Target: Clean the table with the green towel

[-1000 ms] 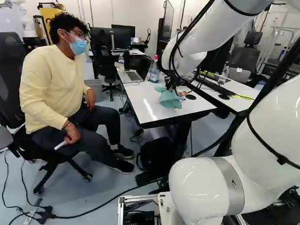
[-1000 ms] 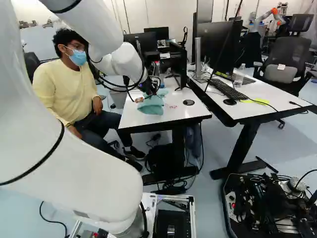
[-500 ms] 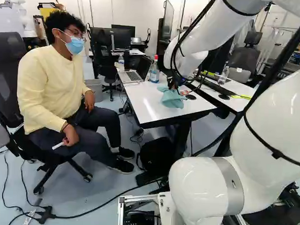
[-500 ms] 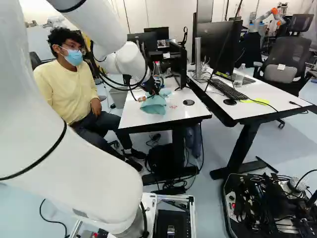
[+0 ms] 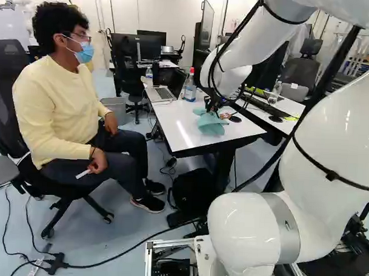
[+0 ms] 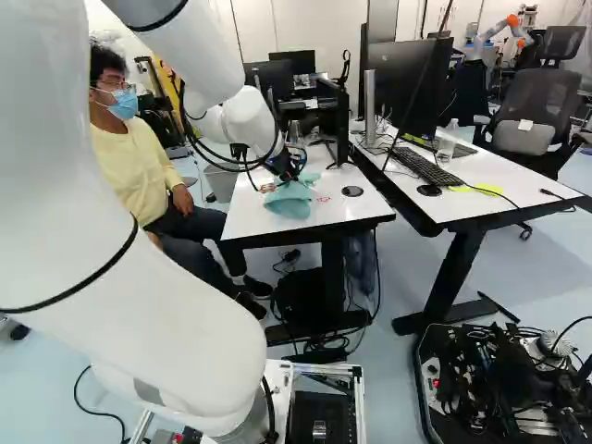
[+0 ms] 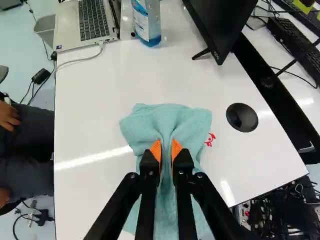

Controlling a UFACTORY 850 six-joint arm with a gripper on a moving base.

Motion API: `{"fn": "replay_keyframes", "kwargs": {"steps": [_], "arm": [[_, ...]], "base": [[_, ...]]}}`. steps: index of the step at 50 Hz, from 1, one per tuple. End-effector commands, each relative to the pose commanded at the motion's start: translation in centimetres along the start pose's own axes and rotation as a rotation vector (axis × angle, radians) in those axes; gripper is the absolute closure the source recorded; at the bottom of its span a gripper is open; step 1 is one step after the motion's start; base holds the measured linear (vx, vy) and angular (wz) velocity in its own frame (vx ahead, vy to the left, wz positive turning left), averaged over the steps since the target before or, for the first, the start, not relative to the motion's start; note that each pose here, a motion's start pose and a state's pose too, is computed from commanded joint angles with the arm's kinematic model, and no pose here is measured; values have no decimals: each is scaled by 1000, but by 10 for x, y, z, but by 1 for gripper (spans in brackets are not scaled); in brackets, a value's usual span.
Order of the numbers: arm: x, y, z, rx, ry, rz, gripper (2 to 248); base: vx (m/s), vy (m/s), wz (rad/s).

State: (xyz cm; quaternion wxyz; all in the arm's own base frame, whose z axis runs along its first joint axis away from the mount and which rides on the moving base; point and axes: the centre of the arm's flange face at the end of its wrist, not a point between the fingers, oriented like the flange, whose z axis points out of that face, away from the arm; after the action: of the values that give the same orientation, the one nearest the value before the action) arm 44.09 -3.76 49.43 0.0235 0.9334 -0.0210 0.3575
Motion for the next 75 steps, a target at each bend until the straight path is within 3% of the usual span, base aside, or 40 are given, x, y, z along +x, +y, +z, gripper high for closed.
{"fn": "replay_keyframes", "kwargs": {"steps": [21,36,75], "arm": [[-2,0,24,2,34,2,206],[-1,-1,27,2,47,2,206],[-17,-1,68,6,-20,2,206]], "base": [[0,0,0],[0,0,0],[0,0,0]]}}
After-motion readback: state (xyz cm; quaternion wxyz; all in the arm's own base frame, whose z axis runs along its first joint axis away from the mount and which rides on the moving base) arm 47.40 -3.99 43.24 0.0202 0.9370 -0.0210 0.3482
